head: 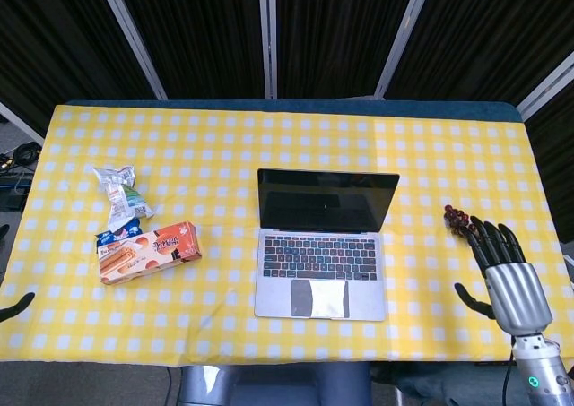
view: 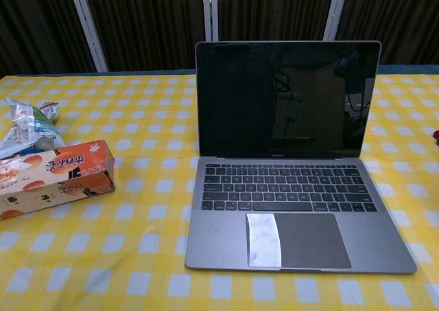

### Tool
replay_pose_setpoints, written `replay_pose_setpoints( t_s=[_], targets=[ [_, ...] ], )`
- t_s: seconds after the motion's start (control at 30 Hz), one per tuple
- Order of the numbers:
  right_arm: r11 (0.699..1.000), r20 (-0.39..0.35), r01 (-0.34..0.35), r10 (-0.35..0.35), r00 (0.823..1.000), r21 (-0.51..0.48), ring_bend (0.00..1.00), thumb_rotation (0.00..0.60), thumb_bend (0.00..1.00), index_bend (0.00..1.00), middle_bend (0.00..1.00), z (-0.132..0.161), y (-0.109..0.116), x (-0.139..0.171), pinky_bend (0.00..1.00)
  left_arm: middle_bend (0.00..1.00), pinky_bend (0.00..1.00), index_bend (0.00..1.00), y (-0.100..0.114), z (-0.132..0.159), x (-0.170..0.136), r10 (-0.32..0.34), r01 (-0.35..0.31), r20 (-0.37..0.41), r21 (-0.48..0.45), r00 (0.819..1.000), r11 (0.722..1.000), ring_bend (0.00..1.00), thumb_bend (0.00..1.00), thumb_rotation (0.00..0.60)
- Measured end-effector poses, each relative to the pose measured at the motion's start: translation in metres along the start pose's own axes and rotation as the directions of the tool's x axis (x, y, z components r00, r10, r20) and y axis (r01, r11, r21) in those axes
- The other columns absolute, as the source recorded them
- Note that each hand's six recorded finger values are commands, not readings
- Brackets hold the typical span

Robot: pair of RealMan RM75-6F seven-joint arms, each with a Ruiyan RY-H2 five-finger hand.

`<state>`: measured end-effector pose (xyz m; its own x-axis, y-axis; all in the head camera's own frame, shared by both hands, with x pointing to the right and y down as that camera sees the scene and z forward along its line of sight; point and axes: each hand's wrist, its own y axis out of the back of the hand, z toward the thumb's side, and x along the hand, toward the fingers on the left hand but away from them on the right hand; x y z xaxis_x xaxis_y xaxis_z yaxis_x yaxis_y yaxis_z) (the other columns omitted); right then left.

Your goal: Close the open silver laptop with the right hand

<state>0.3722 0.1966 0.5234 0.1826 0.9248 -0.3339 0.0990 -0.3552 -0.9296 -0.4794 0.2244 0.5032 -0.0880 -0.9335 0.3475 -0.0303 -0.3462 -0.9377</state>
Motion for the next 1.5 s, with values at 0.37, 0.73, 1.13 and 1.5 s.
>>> replay_pose_setpoints(
  t_s=[0.37, 0.73, 1.13, 1.5],
  targets=[
    [0.983, -0.192, -0.177, 0.166, 0.967, -0.040, 0.00, 0.600, 1.00, 0.13, 0.09, 0.038, 0.000, -0.118, 0.01, 0.00, 0.00, 0.00, -0.014, -0.004, 0.012, -0.033, 0.034, -0.026, 0.032, 0.999, 0.999, 0.00, 0.00, 0.600],
    [0.955, -0.216, -0.293, 0.275, 0.937, -0.056, 0.00, 0.600, 1.00, 0.14, 0.10, 0.092, -0.012, -0.202, 0.03, 0.00, 0.00, 0.00, -0.023, -0.014, 0.028, -0.055, 0.060, -0.072, 0.065, 0.996, 0.996, 0.00, 0.00, 0.600],
    [0.911, -0.148, -0.400, 0.384, 0.911, -0.102, 0.16, 0.600, 1.00, 0.17, 0.25, 0.107, -0.038, -0.235, 0.14, 0.00, 0.00, 0.00, -0.024, -0.016, 0.028, -0.056, 0.062, -0.081, 0.070, 0.995, 0.996, 0.00, 0.00, 0.600],
    [0.897, -0.144, -0.408, 0.387, 0.911, -0.171, 0.36, 0.600, 1.00, 0.21, 0.44, 0.116, -0.031, -0.231, 0.27, 0.00, 0.00, 0.00, -0.028, -0.012, 0.027, -0.069, 0.074, -0.069, 0.069, 0.995, 0.995, 0.00, 0.00, 0.600]
  ],
)
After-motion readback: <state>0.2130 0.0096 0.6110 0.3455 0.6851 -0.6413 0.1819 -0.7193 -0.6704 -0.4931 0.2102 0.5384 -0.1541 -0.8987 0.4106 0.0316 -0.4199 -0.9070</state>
